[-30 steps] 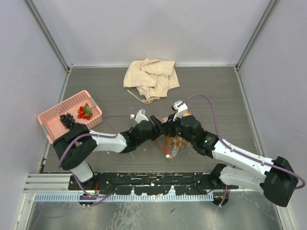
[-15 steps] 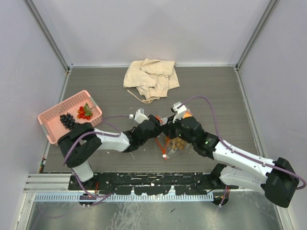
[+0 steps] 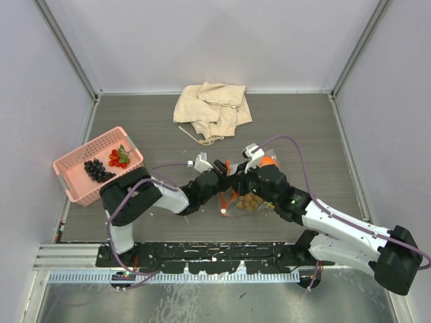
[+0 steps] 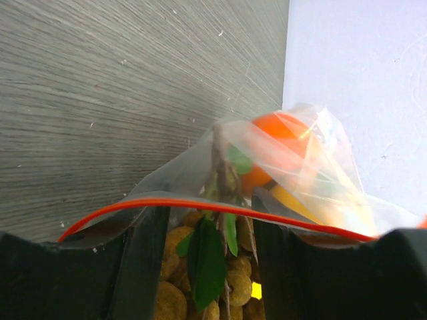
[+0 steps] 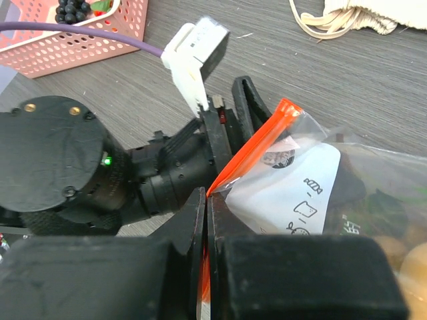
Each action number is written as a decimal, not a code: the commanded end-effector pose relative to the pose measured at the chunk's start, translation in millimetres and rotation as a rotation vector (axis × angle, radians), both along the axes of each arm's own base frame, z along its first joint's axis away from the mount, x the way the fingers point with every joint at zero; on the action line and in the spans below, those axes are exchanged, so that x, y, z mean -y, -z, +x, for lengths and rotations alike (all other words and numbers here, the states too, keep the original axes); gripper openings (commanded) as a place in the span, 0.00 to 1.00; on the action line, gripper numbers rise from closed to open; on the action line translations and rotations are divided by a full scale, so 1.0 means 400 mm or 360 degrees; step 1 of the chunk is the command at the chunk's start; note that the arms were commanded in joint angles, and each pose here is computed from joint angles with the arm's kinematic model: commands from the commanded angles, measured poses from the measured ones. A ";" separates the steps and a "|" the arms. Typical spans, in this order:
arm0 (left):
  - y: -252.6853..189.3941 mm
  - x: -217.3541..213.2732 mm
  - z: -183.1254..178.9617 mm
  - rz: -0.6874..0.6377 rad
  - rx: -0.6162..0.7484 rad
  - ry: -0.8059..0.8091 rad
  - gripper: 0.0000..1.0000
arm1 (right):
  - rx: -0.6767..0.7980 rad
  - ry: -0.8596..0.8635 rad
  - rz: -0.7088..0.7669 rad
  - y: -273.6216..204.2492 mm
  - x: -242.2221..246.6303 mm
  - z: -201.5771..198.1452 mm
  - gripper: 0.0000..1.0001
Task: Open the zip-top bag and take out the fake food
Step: Pick up the fake fruit from the zipper food storage bag.
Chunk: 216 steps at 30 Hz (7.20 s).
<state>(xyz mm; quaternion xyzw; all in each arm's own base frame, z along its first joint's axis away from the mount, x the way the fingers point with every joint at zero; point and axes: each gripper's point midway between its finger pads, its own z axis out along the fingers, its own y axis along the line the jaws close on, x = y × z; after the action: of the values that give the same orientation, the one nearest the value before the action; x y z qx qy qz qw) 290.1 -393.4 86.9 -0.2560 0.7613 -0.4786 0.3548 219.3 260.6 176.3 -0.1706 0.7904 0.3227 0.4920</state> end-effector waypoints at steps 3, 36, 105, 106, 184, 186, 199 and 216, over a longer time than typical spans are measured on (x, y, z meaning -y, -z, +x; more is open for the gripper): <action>-0.065 0.042 0.029 -0.0234 0.0190 0.0067 0.48 | 0.0062 -0.0080 0.0099 -0.062 -0.020 -0.016 0.01; -0.085 0.015 -0.086 0.0175 0.0642 0.0514 0.00 | 0.0301 0.0387 -0.0005 -0.091 0.082 0.129 0.01; -0.416 -0.230 -0.103 0.0555 0.1499 0.0112 0.00 | 0.0147 0.0287 -0.0039 0.049 0.124 0.069 0.01; -0.421 -0.236 -0.105 0.0556 0.1519 0.0103 0.00 | 0.0144 0.0293 -0.0040 0.051 0.125 0.069 0.01; -0.594 -0.298 -0.041 0.0076 0.1546 -0.0290 0.00 | 0.0135 -0.0125 0.0454 -0.097 -0.032 0.015 0.01; -0.586 -0.293 -0.036 0.0076 0.1530 -0.0287 0.00 | 0.0145 -0.0129 0.0477 -0.110 -0.034 0.015 0.01; -0.662 -0.283 -0.032 -0.0163 0.1490 -0.0323 0.00 | 0.0145 -0.0084 0.0433 -0.101 -0.039 0.039 0.01; -0.652 -0.347 -0.043 -0.0673 0.1120 -0.0441 0.00 | 0.0134 -0.0005 0.0515 -0.088 -0.027 0.046 0.01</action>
<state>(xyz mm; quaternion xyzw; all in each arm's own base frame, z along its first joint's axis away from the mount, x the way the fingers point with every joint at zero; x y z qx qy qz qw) 281.6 -270.3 310.6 -0.1928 0.5081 -0.5641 0.6217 236.5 270.1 184.6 -0.1186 0.7404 0.4146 0.5156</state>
